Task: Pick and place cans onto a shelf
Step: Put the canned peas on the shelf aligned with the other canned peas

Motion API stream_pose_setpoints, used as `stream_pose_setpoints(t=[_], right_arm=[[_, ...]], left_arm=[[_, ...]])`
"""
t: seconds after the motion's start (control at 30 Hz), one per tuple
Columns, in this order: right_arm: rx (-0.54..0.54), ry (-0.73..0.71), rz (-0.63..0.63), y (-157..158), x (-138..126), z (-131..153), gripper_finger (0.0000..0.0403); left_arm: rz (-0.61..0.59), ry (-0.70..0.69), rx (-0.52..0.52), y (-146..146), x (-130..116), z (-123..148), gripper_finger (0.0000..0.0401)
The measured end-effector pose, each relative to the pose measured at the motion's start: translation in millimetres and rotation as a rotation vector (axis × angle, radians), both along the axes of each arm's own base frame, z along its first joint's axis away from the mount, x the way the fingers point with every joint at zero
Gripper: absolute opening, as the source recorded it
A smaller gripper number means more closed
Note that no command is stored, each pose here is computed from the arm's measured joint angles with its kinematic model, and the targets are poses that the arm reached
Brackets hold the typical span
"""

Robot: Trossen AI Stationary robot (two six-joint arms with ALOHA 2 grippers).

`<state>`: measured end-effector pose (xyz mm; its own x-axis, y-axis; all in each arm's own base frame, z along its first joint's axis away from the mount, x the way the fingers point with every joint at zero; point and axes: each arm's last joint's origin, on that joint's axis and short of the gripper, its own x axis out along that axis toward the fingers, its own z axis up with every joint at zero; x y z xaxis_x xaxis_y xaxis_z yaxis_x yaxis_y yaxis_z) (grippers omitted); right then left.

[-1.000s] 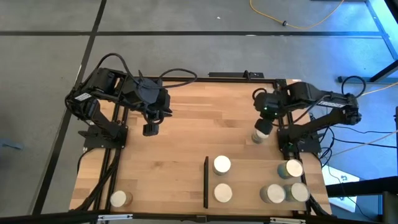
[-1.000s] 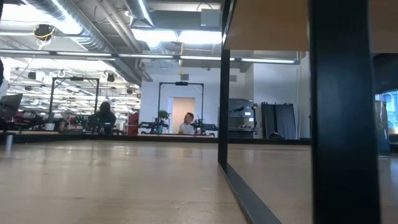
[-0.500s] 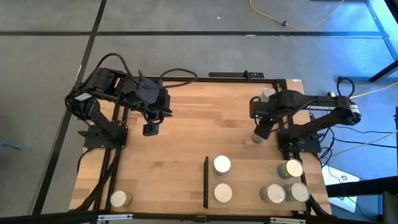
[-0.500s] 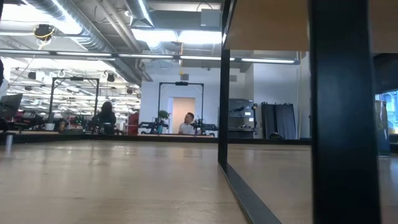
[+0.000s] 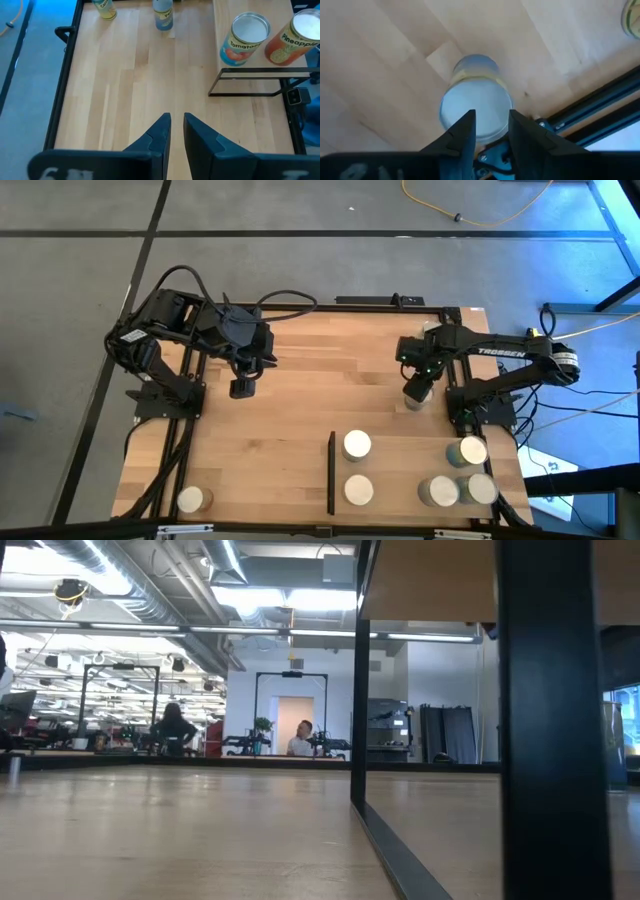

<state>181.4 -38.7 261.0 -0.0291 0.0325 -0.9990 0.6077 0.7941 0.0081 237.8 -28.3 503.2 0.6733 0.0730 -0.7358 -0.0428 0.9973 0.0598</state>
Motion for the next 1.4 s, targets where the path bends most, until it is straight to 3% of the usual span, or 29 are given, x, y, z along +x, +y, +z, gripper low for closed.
stream_pose_setpoints(t=[0.43, 0.87, 0.97, 1.17, 1.4], right_arm=[[-0.084, 0.092, 0.063, -6, -10, -30, 0.0117], [-0.013, 0.048, 0.068, -19, -14, -43, 0.0115], [0.028, 0.031, 0.075, -21, -14, -43, 0.0094], [0.039, 0.017, 0.064, -23, -14, -43, 0.0011], [0.003, -0.011, 0.060, -25, -9, -35, 0.0003]], left_arm=[[0.005, -0.001, -0.004, 0, 0, 0, 0.0044], [0.006, -0.012, -0.007, 0, 1, 1, 0.0044], [0.008, -0.012, -0.009, 0, 1, 1, 0.0044], [0.008, -0.012, -0.009, 0, 1, 1, 0.0044], [0.008, -0.012, -0.009, 0, 1, 1, 0.0044]])
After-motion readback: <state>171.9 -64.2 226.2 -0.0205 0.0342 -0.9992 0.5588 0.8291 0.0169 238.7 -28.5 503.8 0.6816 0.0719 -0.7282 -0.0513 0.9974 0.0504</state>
